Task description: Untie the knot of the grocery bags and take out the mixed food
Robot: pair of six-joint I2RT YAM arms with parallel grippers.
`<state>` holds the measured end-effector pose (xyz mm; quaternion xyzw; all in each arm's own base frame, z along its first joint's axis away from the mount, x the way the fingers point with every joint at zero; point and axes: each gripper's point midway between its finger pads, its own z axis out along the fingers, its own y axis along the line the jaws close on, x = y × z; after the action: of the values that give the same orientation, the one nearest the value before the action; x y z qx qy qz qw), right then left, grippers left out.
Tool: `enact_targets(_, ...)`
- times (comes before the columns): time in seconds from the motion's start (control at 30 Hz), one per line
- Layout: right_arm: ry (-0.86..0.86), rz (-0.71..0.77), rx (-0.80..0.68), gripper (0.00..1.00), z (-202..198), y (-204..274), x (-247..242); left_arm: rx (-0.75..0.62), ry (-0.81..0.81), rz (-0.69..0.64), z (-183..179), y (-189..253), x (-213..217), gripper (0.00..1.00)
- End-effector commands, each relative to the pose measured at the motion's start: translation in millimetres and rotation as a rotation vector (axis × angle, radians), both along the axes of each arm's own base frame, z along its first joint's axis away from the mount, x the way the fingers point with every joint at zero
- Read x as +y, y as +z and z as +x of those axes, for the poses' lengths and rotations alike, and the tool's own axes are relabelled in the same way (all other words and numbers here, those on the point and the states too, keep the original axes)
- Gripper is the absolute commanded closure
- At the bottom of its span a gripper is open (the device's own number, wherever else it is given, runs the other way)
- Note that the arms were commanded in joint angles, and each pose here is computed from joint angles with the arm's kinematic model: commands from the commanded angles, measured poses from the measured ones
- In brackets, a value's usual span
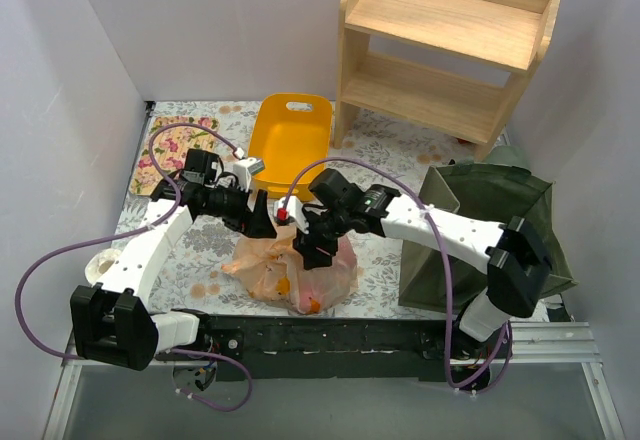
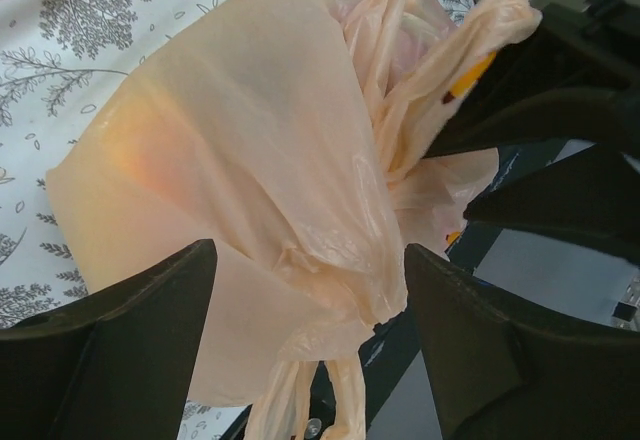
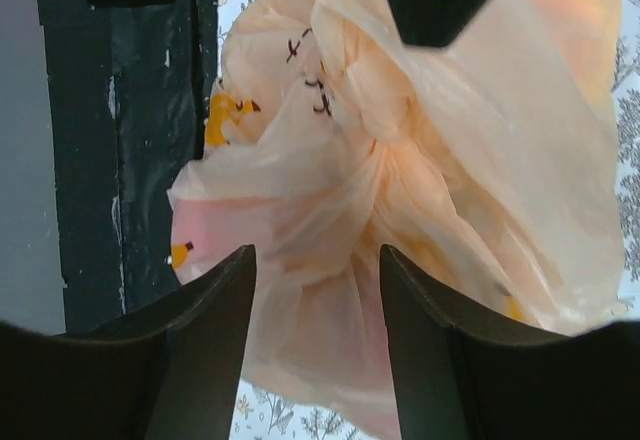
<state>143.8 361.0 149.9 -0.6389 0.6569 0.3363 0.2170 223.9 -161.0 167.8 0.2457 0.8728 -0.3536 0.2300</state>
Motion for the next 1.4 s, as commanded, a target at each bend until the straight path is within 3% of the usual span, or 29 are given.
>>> enact_targets(0.0,0.01,0.083,-0.048,0.39,5,21,36,0.013,-0.026,-0.016,-6,-4,-4,0.28)
enact_targets(0.13,-0.001,0.052,-0.068,0.42,4,8,41,0.045,-0.022,-0.007,-5,-13,-3,0.5)
enact_targets(0.17,-0.003,0.049,-0.072,0.45,4,7,41,0.051,-0.026,-0.007,-4,-14,-4,0.63)
enact_targets(0.2,-0.007,0.04,-0.075,0.59,5,5,40,0.065,-0.027,-0.003,-3,-18,-4,0.7)
enact_targets(0.27,0.0,0.029,-0.117,0.73,9,4,35,0.06,-0.028,0.0,1,-17,-4,0.88)
enact_targets(0.3,0.005,0.022,-0.139,0.85,11,3,32,0.052,-0.03,0.003,2,-16,-4,1.0)
enact_targets(0.4,0.012,0.008,-0.191,0.99,16,5,12,-0.011,-0.028,0.041,10,-11,2,1.0)
enact_targets(0.67,-0.063,-0.01,-0.246,0.99,35,18,-55,-0.113,0.004,0.157,31,-7,23,1.0)
enact_targets(0.93,-0.087,-0.003,-0.321,0.99,34,35,-87,-0.167,-0.014,0.117,41,19,17,1.0)
enact_targets(1.03,-0.079,0.005,-0.319,0.99,33,36,-85,-0.179,-0.041,-0.025,41,58,-5,0.49)
enact_targets(1.1,-0.083,0.006,-0.31,0.99,33,34,-83,-0.117,-0.047,-0.135,35,76,-21,0.26)
enact_targets(1.17,-0.09,0.014,-0.314,0.99,38,34,-78,-0.037,-0.075,-0.175,32,75,-34,0.21)
enact_targets(1.23,-0.099,0.023,-0.311,0.99,42,34,-73,0.051,-0.12,-0.184,24,63,-50,0.06)
enact_targets(1.37,-0.12,0.029,-0.338,0.99,53,36,-66,0.13,-0.138,-0.156,18,39,-63,0.05)
